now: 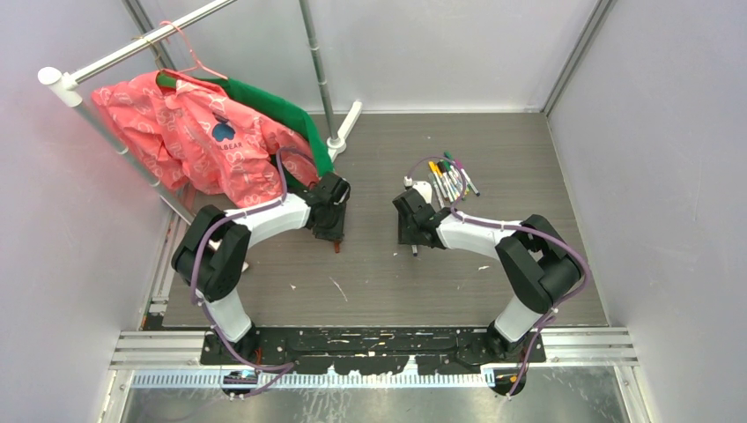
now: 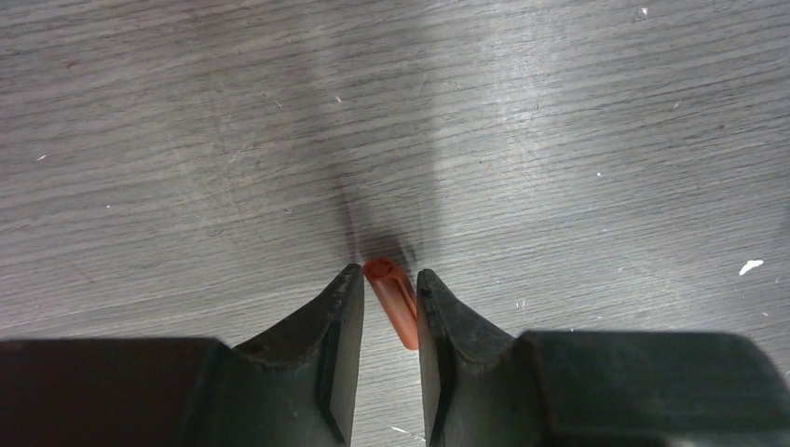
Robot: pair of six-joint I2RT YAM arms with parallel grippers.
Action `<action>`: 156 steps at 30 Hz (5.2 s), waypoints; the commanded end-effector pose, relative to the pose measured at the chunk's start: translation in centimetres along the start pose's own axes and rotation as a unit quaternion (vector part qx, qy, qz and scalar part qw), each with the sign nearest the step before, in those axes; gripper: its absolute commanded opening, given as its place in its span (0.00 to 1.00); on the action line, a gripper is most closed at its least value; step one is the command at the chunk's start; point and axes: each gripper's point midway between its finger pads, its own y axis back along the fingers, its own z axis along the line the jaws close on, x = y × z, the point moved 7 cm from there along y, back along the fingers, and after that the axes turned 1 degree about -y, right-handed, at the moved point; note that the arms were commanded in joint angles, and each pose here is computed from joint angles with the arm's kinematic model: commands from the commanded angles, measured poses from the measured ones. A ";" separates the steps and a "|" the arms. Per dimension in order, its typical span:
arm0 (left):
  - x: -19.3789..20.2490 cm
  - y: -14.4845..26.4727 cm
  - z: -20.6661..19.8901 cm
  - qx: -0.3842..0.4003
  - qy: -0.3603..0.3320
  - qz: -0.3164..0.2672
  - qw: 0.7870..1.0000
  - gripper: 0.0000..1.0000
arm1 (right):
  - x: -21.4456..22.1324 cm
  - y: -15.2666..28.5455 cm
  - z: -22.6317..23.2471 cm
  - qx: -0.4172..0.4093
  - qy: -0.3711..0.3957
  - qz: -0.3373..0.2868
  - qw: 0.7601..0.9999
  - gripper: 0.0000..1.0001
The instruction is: Open the pen caps
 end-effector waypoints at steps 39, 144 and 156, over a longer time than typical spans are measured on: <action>-3.9 7.4 -2.3 0.107 0.044 -0.152 0.981 0.71 | -11.7 -4.3 -6.9 0.076 -0.029 -0.048 0.996 0.52; 0.2 10.1 -6.9 0.351 0.272 -0.206 0.872 0.00 | 2.7 15.3 10.6 -0.227 0.097 -0.118 0.962 0.01; 0.2 10.8 -7.4 0.384 0.225 -0.218 0.869 0.00 | 3.0 14.7 10.9 -0.229 0.101 -0.118 0.961 0.23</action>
